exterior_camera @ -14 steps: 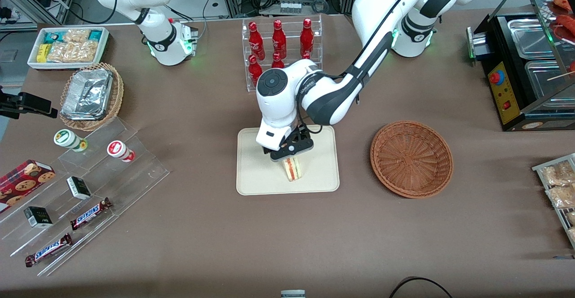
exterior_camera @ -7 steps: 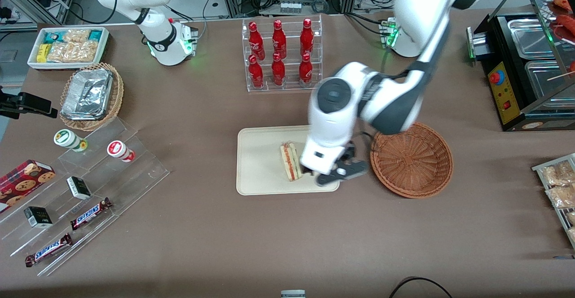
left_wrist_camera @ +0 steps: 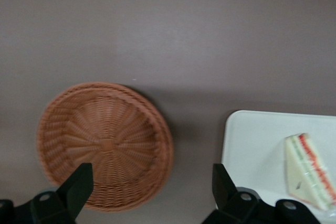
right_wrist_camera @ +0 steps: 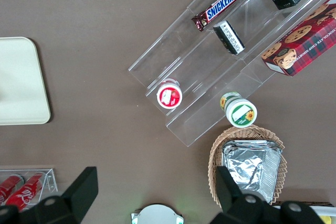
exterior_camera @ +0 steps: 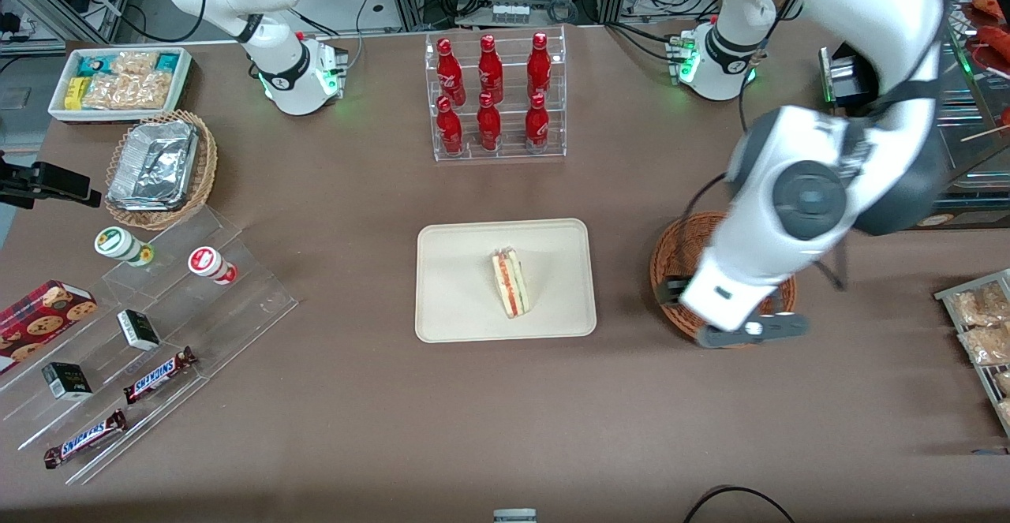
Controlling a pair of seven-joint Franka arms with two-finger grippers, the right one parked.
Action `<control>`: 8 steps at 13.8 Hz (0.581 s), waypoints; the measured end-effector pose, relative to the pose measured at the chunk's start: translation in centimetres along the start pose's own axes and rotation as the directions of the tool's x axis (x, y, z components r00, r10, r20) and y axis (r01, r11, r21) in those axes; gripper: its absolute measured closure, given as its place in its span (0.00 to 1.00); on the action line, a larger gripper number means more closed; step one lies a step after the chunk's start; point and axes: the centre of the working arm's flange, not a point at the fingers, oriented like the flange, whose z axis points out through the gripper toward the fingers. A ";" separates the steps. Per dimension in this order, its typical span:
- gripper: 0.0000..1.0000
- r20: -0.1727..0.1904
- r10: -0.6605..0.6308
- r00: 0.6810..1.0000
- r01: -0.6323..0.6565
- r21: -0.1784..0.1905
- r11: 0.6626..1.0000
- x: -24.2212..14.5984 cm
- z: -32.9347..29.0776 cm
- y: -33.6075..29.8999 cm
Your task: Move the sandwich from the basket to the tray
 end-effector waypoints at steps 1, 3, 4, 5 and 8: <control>0.00 0.015 0.036 0.999 -0.036 0.009 0.999 0.0 -0.8 -2.0; 0.00 0.028 0.098 0.995 -0.098 0.019 0.995 -0.4 -2.2 -5.5; 0.00 0.029 0.126 0.992 -0.127 0.025 0.992 -0.9 -2.8 -7.0; 0.00 0.031 0.146 0.989 -0.147 0.031 0.989 -1.6 -3.3 -8.1; 0.00 0.042 0.199 0.979 -0.201 0.050 0.978 -4.5 -4.7 -10.3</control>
